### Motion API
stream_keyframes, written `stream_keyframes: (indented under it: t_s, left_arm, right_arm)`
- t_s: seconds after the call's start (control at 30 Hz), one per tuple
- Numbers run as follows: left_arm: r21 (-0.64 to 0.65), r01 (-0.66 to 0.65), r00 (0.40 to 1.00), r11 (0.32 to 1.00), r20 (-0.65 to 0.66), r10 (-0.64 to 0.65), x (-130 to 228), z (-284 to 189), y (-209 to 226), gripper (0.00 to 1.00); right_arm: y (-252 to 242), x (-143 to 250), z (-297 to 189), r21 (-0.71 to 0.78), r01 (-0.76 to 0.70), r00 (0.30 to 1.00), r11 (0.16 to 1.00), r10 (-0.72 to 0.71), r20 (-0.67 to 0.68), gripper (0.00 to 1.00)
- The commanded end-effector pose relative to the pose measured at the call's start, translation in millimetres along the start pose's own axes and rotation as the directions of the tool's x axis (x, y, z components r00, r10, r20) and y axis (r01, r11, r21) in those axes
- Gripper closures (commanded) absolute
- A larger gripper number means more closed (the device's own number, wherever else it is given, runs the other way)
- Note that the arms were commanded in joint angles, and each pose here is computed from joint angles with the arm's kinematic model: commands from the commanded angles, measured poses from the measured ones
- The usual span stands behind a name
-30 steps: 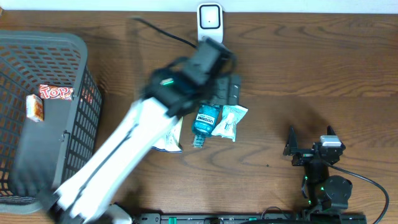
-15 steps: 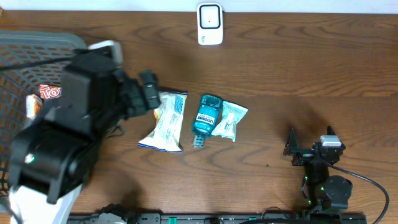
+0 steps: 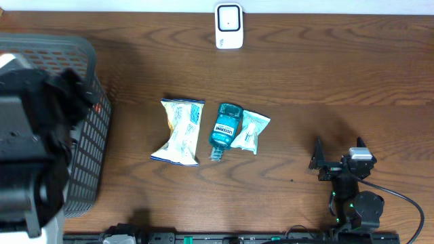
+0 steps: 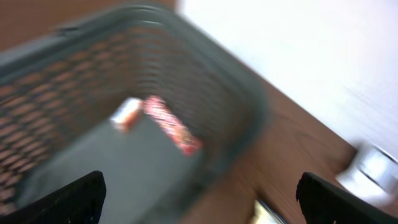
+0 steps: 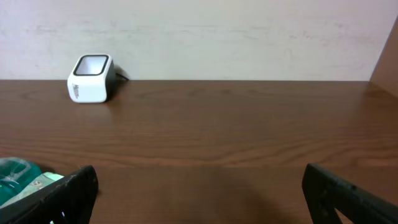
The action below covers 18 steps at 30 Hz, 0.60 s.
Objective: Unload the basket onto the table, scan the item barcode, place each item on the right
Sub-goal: 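Lower the wipes pack onto the table and open the left gripper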
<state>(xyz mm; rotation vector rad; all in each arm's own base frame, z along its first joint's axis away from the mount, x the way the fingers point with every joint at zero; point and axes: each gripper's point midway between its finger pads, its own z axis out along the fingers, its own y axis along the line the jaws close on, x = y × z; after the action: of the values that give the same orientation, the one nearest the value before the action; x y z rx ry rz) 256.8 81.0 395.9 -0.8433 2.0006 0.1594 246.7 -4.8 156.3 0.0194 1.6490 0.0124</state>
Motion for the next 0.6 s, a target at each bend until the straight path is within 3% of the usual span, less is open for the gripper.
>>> stream_keyframes:
  t_s: [0.0, 0.17, 0.37, 0.5, 0.57]
  left_arm:
    - [-0.214, 0.136, 0.991, 0.967, 0.02, -0.134, -14, 31, 46, 0.02]
    - [-0.361, 0.2, 0.97, 0.911, -0.062, -0.237, -6, 79, 84, 0.02]
    - [-0.506, 0.179, 0.915, 0.844, -0.23, -0.332, 31, 159, 127, 0.0]
    - [-0.504, 0.112, 0.924, 0.856, -0.264, -0.276, 37, 192, 145, 0.0]
    - [-0.421, 0.032, 0.933, 0.907, -0.313, -0.179, 39, 209, 140, 0.0]
  right_arm:
    - [-1, 1, 0, 0.006, -0.014, 1.0, 1.0, 0.014, -0.004, 0.01]
    - [-1, 1, 0, 0.006, -0.014, 1.0, 1.0, 0.014, -0.004, 0.01]
    - [-1, 1, 0, 0.006, -0.014, 1.0, 1.0, 0.014, -0.004, 0.01]
    - [-1, 1, 0, 0.006, -0.014, 1.0, 1.0, 0.014, -0.004, 0.01]
    - [-1, 1, 0, 0.006, -0.014, 1.0, 1.0, 0.014, -0.004, 0.01]
